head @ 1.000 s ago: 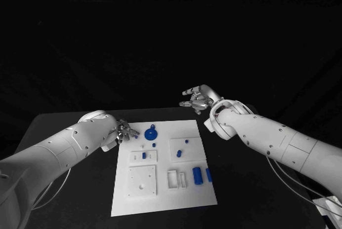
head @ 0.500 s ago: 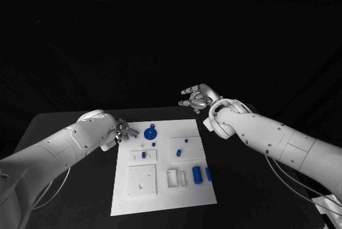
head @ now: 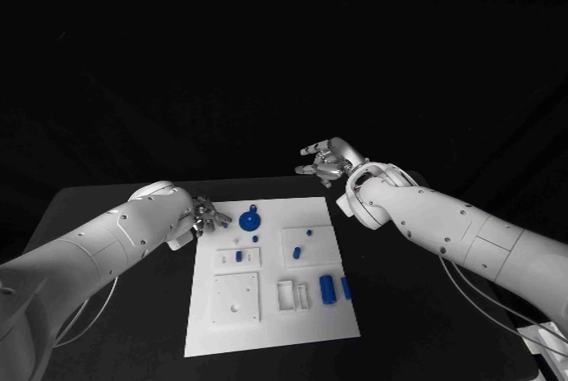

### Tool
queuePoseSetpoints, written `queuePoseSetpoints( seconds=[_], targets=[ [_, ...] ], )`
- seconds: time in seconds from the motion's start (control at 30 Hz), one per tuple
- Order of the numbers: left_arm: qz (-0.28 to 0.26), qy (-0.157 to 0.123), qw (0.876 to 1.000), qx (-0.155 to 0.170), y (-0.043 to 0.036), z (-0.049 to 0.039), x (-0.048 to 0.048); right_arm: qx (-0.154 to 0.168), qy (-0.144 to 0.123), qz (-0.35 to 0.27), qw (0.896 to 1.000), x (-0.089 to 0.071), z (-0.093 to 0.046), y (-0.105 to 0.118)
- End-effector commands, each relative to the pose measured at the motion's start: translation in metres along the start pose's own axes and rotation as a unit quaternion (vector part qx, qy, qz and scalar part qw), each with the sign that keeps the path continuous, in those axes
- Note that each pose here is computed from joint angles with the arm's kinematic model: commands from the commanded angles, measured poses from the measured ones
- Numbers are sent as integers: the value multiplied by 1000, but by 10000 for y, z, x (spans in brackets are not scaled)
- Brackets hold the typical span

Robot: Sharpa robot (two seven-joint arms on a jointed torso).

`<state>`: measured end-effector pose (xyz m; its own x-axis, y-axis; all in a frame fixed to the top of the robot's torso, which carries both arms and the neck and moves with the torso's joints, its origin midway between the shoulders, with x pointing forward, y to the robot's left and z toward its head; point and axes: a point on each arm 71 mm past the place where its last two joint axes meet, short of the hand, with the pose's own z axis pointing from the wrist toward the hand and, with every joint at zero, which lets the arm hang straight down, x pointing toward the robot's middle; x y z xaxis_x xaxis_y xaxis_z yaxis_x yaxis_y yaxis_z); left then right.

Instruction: Assemble the parts on the task board

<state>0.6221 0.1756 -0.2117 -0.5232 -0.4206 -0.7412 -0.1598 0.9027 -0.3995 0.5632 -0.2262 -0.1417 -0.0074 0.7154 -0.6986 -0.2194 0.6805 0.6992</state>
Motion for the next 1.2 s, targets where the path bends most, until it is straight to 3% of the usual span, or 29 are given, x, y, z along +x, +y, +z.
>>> queuePoseSetpoints(
  seconds=[0.03, 1.2],
  targets=[
    [-3, 11, 1000, 9, -30, -1, 21, -4, 1, -3, 1000, 3, 2, 14],
    [2, 15, 1000, -1, 7, 7, 9, -6, 2, -3, 1000, 6, 4, 30]
  ],
)
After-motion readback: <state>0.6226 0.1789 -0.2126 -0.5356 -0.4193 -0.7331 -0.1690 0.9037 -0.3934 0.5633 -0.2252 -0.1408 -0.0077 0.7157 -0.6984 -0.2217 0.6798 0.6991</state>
